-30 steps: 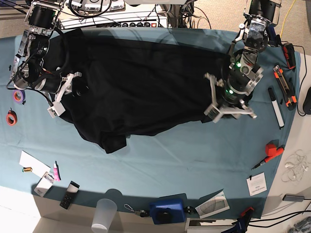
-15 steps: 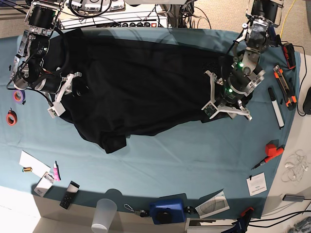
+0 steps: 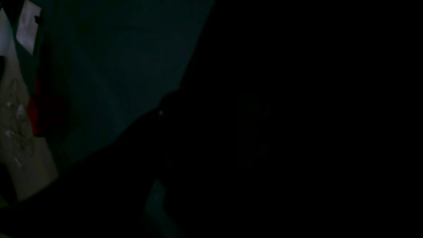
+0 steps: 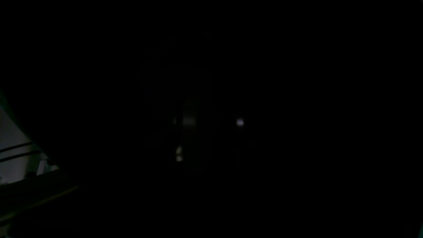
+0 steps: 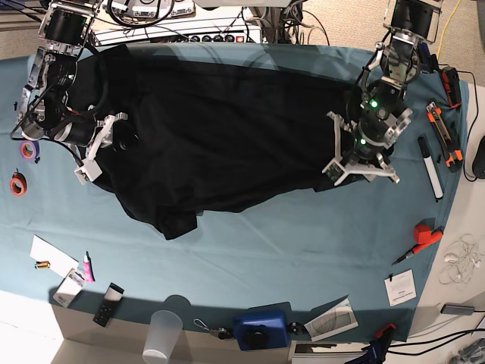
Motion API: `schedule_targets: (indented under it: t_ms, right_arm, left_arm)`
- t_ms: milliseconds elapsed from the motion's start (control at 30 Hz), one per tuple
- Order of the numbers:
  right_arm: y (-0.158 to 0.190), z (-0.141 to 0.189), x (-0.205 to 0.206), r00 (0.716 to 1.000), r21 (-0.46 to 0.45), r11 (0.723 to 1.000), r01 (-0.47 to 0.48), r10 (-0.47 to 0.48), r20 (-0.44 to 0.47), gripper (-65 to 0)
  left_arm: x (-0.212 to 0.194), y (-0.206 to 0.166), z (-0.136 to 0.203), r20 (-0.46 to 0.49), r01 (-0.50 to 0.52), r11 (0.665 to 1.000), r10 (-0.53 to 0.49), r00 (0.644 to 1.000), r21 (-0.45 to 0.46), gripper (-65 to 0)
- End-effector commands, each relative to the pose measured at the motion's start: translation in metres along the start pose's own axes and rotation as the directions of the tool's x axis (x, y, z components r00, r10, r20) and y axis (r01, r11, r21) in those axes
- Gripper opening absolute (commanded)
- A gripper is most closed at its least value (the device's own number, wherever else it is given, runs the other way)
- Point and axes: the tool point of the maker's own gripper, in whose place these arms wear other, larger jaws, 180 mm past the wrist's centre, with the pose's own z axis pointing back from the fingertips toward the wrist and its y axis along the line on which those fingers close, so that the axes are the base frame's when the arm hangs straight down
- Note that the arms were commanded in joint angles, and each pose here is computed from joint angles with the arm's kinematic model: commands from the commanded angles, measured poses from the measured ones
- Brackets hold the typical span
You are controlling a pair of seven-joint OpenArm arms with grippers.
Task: Layout the t-shirt on the table in an organized manner, then fold the t-shirt properly
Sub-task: 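Slide the left gripper along the shirt edge toward the hem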
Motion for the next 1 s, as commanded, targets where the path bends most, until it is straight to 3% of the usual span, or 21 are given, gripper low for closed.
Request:
schedule_targets:
  t_ms: [0, 333, 700, 967]
  right_arm:
    - [-0.003, 0.007, 0.014, 0.999, -0.011, 1.000, -0.022, 0.023, 0.042, -51.6]
    - [-0.003, 0.007, 0.014, 0.999, -0.011, 1.000, -0.022, 0.023, 0.042, -51.6]
    - [-0.003, 0.007, 0.014, 0.999, -0.011, 1.000, -0.022, 0.023, 0.042, -51.6]
    - [-0.003, 0.007, 0.014, 0.999, -0.012, 1.000, -0.022, 0.023, 0.042, -51.6]
  left_arm:
    - [0.014, 0.018, 0.002, 0.044, -0.008, 0.999, 0.006, 0.999, 0.054, -39.0]
    - [0.039, 0.047, 0.002, 0.101, -0.036, 0.992, 0.024, 0.995, 0.122, -39.0]
    - [0.045, 0.030, -0.002, 0.128, -0.038, 0.999, 0.036, 0.991, 0.014, -39.0]
    - [0.024, 0.032, -0.020, 0.069, -0.058, 0.998, 0.057, 0.996, 0.014, -39.0]
